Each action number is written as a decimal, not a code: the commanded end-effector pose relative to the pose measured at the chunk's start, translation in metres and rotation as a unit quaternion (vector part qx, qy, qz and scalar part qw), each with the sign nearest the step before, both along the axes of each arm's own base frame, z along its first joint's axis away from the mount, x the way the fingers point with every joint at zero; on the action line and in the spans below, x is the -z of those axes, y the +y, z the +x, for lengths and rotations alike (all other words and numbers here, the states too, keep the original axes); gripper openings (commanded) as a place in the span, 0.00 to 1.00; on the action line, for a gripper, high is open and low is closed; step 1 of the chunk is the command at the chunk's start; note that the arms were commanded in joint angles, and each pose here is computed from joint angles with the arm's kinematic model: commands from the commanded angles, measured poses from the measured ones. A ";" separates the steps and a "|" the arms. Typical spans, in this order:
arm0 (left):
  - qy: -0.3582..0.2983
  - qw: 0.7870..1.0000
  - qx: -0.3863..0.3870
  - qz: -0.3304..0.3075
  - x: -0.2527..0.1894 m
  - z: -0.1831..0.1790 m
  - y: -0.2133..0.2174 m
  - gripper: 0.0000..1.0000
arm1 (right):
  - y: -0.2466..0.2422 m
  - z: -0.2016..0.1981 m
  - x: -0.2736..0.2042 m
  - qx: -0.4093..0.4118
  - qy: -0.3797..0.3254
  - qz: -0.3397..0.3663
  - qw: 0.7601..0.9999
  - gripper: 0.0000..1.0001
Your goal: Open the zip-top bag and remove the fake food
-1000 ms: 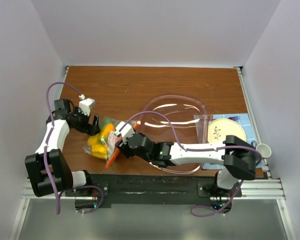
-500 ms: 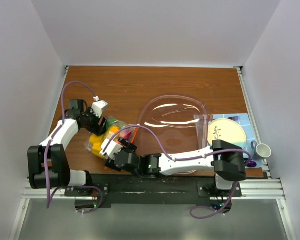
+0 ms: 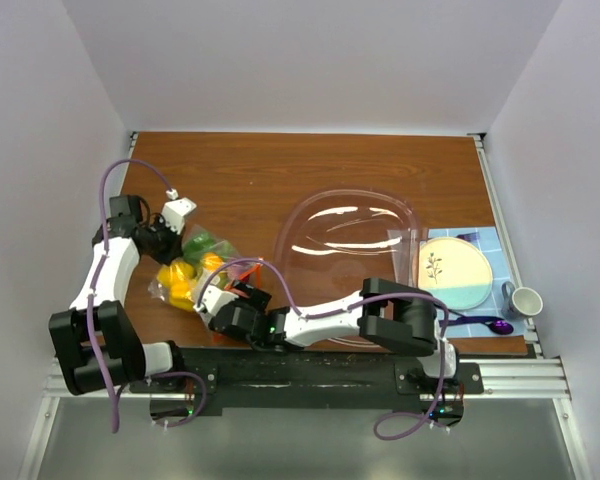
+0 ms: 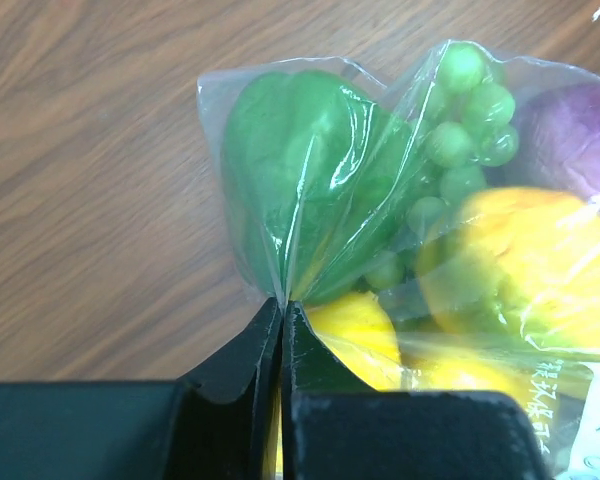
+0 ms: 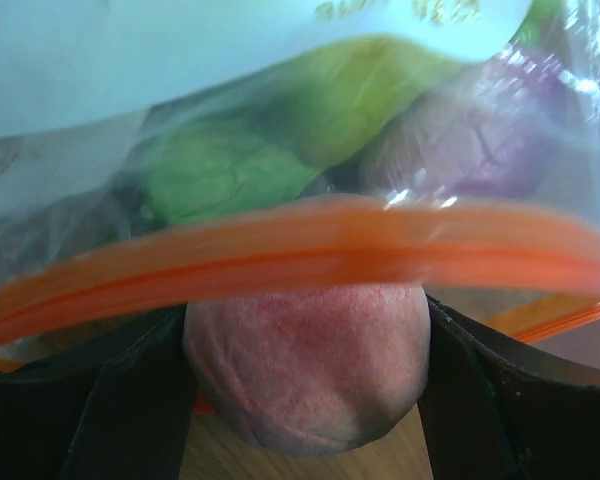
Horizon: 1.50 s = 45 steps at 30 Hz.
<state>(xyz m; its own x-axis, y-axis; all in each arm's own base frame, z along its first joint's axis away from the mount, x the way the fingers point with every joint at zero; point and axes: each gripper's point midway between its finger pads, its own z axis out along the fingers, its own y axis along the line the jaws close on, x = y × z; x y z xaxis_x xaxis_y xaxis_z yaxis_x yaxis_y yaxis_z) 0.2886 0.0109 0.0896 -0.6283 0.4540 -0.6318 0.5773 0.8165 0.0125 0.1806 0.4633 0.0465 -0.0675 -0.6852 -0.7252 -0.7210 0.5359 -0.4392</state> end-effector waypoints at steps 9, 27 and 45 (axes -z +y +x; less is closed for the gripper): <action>-0.021 0.999 -0.021 0.022 -0.007 0.025 0.024 0.00 | 0.030 -0.006 -0.075 -0.040 0.003 0.120 0.992 0.32; -0.014 0.996 -0.075 0.040 0.006 0.041 0.049 0.00 | -0.094 -0.010 -0.169 0.069 0.067 0.299 0.949 0.00; -0.013 0.997 -0.070 0.036 -0.005 0.026 0.042 0.00 | -0.209 0.133 -0.088 0.349 0.074 0.102 0.929 0.99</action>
<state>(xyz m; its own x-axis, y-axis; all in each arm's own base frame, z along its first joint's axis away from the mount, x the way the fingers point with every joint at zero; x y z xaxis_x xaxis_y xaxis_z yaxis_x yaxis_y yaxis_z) 0.3107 0.0512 0.0768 -0.6984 0.4064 -0.5891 0.4607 0.8852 0.0645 0.2881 0.2479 0.1161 -0.5359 -0.3152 -0.7833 -0.2571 0.9446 -0.2042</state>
